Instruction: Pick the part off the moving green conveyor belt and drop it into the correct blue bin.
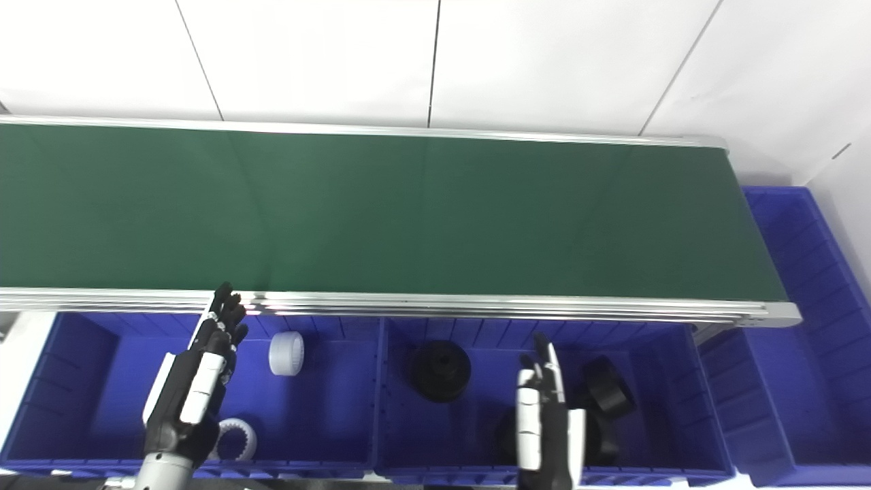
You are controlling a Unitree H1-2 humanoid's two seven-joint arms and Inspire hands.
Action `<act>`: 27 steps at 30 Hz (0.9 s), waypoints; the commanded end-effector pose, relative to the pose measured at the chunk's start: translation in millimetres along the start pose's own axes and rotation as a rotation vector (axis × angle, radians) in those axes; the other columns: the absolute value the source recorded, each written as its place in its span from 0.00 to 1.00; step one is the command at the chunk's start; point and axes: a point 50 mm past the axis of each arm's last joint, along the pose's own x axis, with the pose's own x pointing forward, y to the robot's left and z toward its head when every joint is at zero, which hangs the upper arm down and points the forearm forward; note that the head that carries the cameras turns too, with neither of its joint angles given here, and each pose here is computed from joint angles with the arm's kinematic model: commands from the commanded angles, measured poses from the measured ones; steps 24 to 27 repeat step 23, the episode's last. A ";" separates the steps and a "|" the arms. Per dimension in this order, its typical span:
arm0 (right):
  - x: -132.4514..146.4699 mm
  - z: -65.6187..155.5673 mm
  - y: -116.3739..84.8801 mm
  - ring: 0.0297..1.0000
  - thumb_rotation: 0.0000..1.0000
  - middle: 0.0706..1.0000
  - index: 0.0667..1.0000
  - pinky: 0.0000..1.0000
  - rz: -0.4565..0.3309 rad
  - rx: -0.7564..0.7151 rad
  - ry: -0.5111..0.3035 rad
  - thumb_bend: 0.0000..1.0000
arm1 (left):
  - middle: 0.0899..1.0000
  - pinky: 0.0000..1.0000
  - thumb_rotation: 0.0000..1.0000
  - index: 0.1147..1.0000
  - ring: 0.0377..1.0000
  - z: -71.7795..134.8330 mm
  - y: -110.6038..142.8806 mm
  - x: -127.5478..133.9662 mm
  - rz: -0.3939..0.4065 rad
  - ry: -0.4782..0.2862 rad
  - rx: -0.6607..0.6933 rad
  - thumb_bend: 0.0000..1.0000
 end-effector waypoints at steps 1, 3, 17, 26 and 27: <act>11.9 12.2 18.3 0.96 1.00 0.99 1.00 0.97 -0.008 0.012 -0.141 0.63 | 1.00 1.00 0.81 1.00 1.00 6.9 -1.0 -0.6 0.009 -0.072 0.001 0.75; 11.8 7.1 18.1 0.96 1.00 0.99 0.99 0.97 0.002 -0.034 -0.151 0.62 | 1.00 1.00 0.80 1.00 1.00 6.0 0.8 -1.1 0.013 -0.084 0.003 0.75; 8.1 -1.8 16.7 0.98 1.00 1.00 1.00 0.97 0.053 -0.102 -0.177 0.65 | 1.00 1.00 0.86 1.00 1.00 2.8 -2.4 -11.3 0.087 -0.162 0.042 0.71; 8.7 -2.2 13.6 0.98 1.00 1.00 0.99 0.97 0.093 -0.095 -0.186 0.64 | 1.00 1.00 0.88 1.00 1.00 1.2 -6.5 -10.7 0.127 -0.159 0.015 0.70; 8.7 -2.2 13.6 0.98 1.00 1.00 0.99 0.97 0.093 -0.095 -0.186 0.64 | 1.00 1.00 0.88 1.00 1.00 1.2 -6.5 -10.7 0.127 -0.159 0.015 0.70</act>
